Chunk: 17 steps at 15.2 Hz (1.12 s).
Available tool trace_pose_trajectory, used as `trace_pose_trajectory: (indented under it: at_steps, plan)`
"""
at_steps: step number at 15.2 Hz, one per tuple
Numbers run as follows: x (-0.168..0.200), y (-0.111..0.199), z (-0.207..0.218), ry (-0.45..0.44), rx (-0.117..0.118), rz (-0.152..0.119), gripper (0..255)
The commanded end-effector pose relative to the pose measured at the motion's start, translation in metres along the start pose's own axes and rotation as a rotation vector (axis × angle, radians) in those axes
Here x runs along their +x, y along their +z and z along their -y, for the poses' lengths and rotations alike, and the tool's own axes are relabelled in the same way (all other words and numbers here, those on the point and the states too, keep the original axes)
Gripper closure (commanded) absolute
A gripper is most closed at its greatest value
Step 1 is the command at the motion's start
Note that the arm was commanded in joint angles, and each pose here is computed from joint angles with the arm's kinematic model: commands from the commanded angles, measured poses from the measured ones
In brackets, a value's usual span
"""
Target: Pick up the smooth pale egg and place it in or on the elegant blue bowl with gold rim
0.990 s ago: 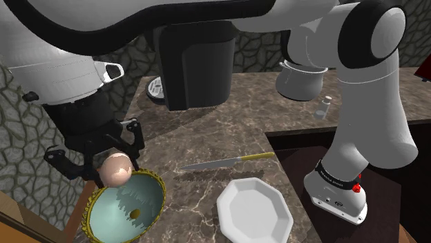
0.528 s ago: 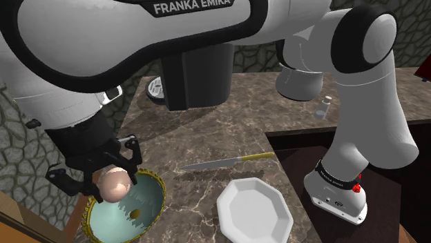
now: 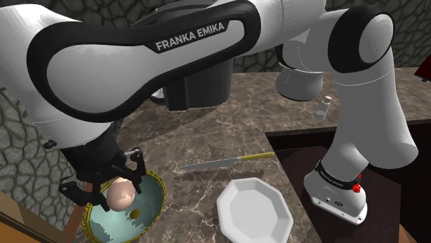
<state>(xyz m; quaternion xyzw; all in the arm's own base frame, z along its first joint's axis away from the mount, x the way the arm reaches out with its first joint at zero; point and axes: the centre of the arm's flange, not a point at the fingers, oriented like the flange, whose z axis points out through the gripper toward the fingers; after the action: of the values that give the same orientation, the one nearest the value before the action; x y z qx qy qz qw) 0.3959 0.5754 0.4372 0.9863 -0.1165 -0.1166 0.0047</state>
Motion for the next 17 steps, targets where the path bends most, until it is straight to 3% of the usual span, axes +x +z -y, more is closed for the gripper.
trace_pose_trajectory:
  at_steps: [1, 6, 7, 12, 16, 17]
  plan:
    - [0.0, 0.001, 0.0, 0.0, 0.001, 0.0, 255]
    - [0.0, 0.001, 0.0, 0.0, 0.001, 0.0, 255]
    - [0.0, 0.001, 0.0, 0.0, 0.001, 0.0, 0]
    - [0.0, 0.001, 0.0, 0.0, 0.001, 0.0, 0]
    - [0.0, -0.049, 0.0, 0.0, 0.001, 0.0, 0]
    - [0.0, -0.049, 0.0, 0.0, 0.001, 0.0, 0]
